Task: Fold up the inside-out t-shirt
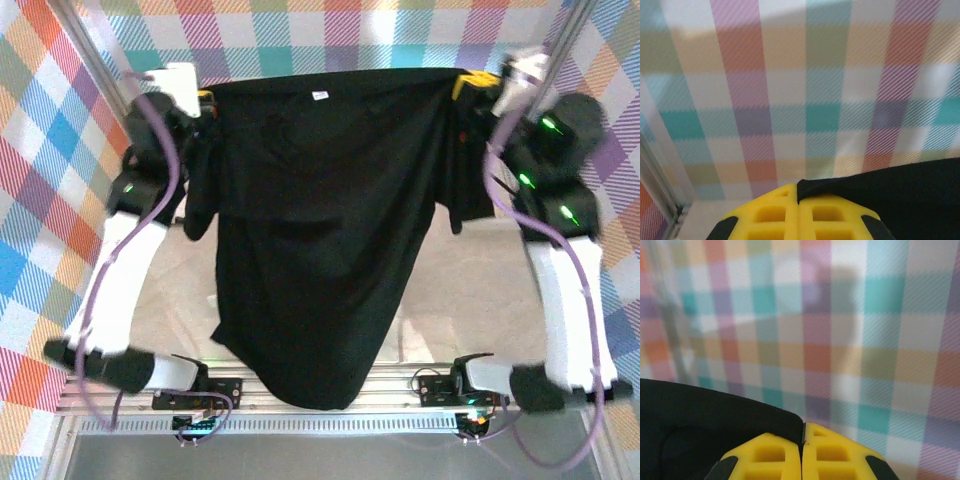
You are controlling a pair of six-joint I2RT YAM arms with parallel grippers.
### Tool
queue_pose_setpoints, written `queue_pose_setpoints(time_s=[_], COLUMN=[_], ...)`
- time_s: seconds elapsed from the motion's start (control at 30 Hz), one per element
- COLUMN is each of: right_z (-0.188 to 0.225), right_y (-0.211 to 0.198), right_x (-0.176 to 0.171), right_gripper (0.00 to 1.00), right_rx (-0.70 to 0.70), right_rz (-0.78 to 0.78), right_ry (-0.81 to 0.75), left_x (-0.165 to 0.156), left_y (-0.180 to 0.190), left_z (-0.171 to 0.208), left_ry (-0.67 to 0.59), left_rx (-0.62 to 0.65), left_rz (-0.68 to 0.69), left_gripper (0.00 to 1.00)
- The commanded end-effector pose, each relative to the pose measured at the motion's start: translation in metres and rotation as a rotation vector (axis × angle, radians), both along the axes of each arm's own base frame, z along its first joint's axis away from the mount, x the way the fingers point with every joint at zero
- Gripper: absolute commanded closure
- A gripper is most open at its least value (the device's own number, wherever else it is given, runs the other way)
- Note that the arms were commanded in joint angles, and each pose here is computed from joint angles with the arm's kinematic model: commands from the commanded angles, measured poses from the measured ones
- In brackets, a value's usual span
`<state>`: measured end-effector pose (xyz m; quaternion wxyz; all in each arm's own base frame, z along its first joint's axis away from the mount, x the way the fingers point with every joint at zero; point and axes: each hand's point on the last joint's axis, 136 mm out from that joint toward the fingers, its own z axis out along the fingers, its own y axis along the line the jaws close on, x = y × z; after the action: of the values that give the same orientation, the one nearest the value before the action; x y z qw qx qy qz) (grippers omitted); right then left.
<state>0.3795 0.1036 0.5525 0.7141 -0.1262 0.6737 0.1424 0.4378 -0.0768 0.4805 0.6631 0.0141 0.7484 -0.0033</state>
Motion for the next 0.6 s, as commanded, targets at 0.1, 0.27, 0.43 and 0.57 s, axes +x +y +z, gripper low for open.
queue_pose_setpoints(time_s=[0.1, 0.27, 0.43, 0.57], right_z=[-0.151, -0.234, -0.271, -0.325], right_y=[0.009, 0.023, 0.048, 0.075], right_x=[0.2, 0.263, 0.202, 0.135], right_gripper=[0.87, 0.56, 0.45, 0.44], right_rx=[-0.116, -0.134, -0.204, -0.343], right_rz=[-0.149, -0.138, -0.043, 0.003], right_ry=[0.23, 0.485, 0.753, 0.98], left_x=[0.133, 0.153, 0.081, -0.001], left_y=[0.005, -0.01, -0.05, -0.107], left_z=[-0.136, -0.184, -0.185, -0.211], left_ry=[0.244, 0.394, 0.37, 0.325], left_rx=[-0.031, -0.074, -0.273, -0.351], left_rz=[0.073, 0.029, -0.179, -0.399], left_gripper=[0.72, 0.34, 0.28, 0.28])
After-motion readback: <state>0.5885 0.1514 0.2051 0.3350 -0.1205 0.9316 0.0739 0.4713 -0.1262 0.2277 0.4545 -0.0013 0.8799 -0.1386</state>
